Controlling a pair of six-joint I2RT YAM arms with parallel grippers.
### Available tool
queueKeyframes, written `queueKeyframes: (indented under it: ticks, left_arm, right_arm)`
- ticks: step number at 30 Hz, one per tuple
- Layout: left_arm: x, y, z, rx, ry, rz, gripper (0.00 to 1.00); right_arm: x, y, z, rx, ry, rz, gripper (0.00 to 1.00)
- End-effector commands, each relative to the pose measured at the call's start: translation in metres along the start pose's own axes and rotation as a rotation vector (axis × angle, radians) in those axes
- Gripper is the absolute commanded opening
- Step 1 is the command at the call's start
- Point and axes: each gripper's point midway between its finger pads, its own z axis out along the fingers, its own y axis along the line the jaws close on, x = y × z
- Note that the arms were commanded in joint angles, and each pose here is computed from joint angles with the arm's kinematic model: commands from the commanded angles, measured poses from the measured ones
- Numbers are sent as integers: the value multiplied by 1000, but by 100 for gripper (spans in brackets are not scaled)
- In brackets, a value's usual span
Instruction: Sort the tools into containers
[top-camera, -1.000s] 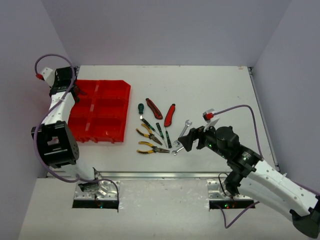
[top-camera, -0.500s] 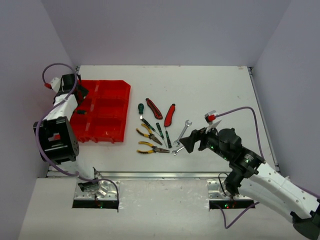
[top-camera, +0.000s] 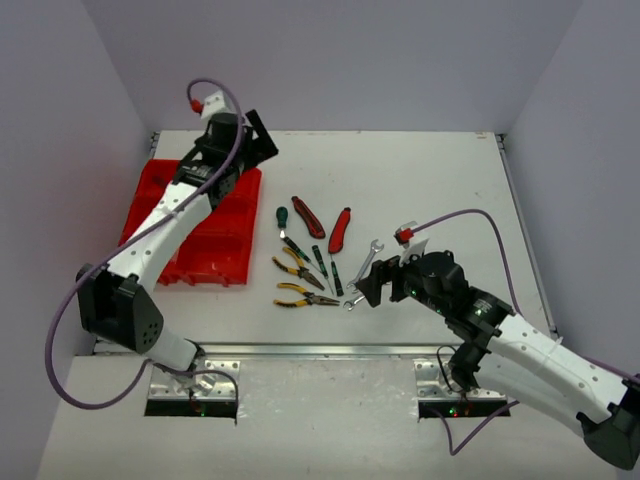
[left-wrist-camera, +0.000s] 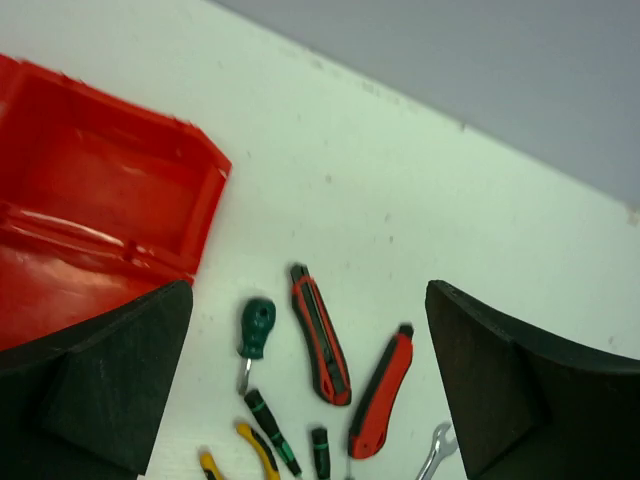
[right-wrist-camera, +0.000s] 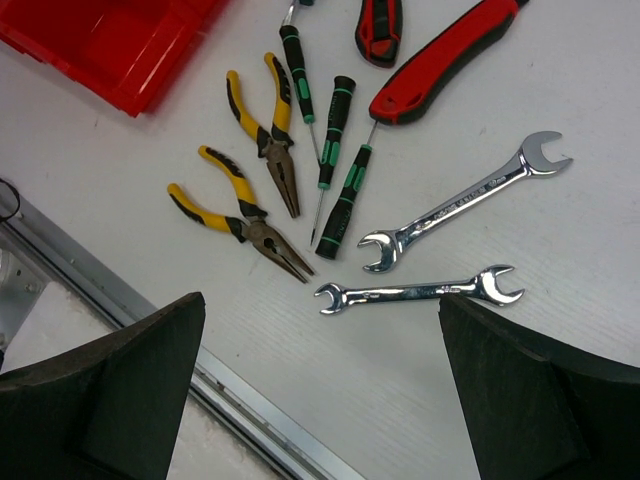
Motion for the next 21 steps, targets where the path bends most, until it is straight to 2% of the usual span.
queueKeyframes:
  ticks: [1,8,10,12,17,21]
  left_arm:
    - [120,2,40,-34,277,177,100]
    - [166,2,59,-50,364,301,96]
    - [175,-2,63,-42,383,322,92]
    - [186,1,71,-53,404,343,83]
    - [210,15,89,-111,445,380,70]
    - [224,25,100,-151,464,400,68]
  right_arm:
    - [-7,-4,1,23,-37,-9,99]
    - [-3,-7,3,31,-23,-17,99]
    - [-2,-7,4,32,-16,-16,99]
    - [0,-7,5,33,-8,-16,99]
    - [-1,-7,5,34,-12,-17,99]
    - [-1,-7,4,34,-13,-18,99]
